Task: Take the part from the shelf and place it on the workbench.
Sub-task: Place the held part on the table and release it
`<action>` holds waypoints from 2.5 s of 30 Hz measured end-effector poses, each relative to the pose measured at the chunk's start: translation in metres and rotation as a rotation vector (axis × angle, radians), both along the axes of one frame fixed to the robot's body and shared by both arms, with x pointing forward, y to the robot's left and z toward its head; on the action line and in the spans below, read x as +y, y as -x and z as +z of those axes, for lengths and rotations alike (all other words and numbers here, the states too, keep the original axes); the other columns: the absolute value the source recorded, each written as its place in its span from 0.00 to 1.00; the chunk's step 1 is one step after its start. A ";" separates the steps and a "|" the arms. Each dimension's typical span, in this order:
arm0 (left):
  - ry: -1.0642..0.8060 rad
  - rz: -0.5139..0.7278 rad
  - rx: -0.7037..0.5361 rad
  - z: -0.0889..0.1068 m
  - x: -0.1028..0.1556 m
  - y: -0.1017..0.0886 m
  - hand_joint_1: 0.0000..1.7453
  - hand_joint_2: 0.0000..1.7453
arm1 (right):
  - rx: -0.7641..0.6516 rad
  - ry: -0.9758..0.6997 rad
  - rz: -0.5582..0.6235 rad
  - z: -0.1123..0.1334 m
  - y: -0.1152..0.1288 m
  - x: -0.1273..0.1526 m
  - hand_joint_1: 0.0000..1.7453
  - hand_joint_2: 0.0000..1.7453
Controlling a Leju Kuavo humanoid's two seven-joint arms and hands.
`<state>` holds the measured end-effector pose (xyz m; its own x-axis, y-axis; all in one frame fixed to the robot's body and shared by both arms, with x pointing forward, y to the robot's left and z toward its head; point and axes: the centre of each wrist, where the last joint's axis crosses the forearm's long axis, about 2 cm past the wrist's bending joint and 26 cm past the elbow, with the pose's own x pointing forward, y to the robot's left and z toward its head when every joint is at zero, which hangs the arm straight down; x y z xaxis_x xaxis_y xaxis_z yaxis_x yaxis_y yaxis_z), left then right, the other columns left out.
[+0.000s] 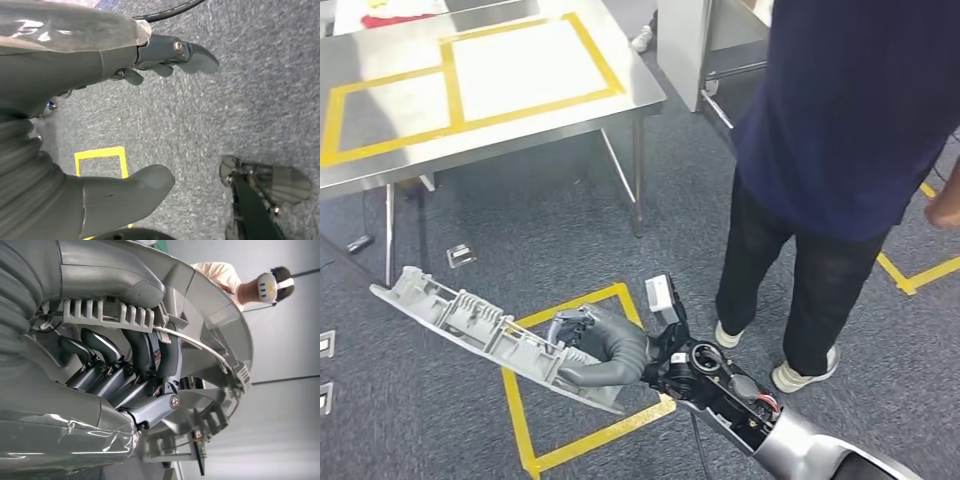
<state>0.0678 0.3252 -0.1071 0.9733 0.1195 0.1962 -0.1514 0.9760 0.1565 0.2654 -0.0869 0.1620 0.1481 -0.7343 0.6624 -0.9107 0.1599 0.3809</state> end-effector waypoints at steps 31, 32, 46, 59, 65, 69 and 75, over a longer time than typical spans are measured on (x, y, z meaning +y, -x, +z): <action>0.004 0.005 0.001 0.000 -0.002 0.001 0.00 1.00 | -0.011 0.003 0.004 0.000 -0.001 0.000 1.00 1.00; 0.005 0.003 0.001 0.000 -0.003 0.001 0.00 1.00 | -0.014 0.008 0.001 0.000 -0.001 0.000 1.00 1.00; 0.009 -0.006 0.002 -0.001 -0.004 0.002 0.00 1.00 | -0.058 0.046 -0.010 0.000 0.002 0.000 1.00 1.00; 0.017 -0.004 0.000 -0.001 -0.009 0.001 0.00 1.00 | -0.059 0.049 0.002 0.001 0.002 0.000 1.00 1.00; 0.018 -0.003 -0.003 0.000 -0.009 0.000 0.00 1.00 | -0.064 0.050 0.003 0.002 0.001 0.000 1.00 1.00; 0.014 -0.003 0.000 -0.001 -0.007 0.001 0.00 1.00 | -0.063 0.054 0.006 0.002 0.001 0.000 1.00 1.00; 0.013 -0.001 0.000 -0.001 -0.006 0.001 0.00 1.00 | -0.063 0.063 0.010 0.003 0.000 0.001 1.00 1.00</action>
<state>0.0663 0.3190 -0.1077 0.9734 0.1208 0.1945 -0.1501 0.9782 0.1437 0.2652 -0.0862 0.1650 0.1117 -0.6896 0.7155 -0.9342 0.1725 0.3121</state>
